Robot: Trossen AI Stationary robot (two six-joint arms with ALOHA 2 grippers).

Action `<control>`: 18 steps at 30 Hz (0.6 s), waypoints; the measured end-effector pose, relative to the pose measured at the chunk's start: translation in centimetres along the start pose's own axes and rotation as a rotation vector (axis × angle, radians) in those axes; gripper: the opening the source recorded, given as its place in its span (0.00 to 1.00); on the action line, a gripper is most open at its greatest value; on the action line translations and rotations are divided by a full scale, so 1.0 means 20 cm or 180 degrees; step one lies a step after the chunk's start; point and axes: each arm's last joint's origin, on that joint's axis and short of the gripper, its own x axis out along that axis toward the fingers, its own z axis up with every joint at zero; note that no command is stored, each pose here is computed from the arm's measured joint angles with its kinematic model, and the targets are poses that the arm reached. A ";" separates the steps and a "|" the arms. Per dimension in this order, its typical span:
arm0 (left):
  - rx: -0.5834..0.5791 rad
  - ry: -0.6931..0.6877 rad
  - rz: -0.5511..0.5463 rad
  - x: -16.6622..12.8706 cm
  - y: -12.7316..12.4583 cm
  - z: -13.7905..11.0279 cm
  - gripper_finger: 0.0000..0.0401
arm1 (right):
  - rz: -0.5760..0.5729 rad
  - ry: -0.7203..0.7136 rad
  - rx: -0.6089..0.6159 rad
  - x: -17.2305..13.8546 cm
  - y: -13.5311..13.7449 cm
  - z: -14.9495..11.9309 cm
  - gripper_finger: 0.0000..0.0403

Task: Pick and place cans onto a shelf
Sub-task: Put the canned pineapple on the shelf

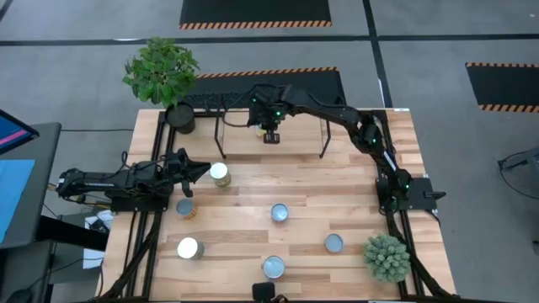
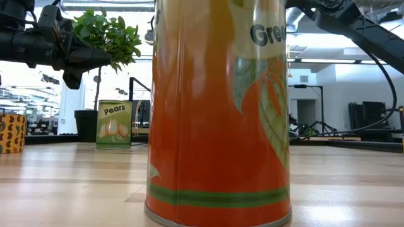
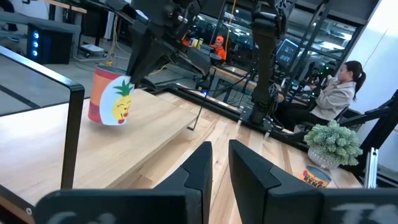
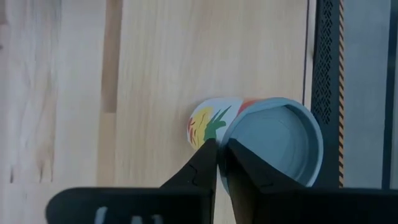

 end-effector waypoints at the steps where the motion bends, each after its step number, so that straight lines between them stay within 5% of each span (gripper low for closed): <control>1: 0.0000 0.0000 0.0000 0.00 0.00 0.00 0.11 | 0.0002 -0.0003 -0.0008 0.00 0.01 0.00 0.13; 18: -0.0001 0.0002 0.0001 0.00 0.00 0.00 0.11 | 0.0015 0.0002 -0.0009 0.00 0.01 0.00 0.13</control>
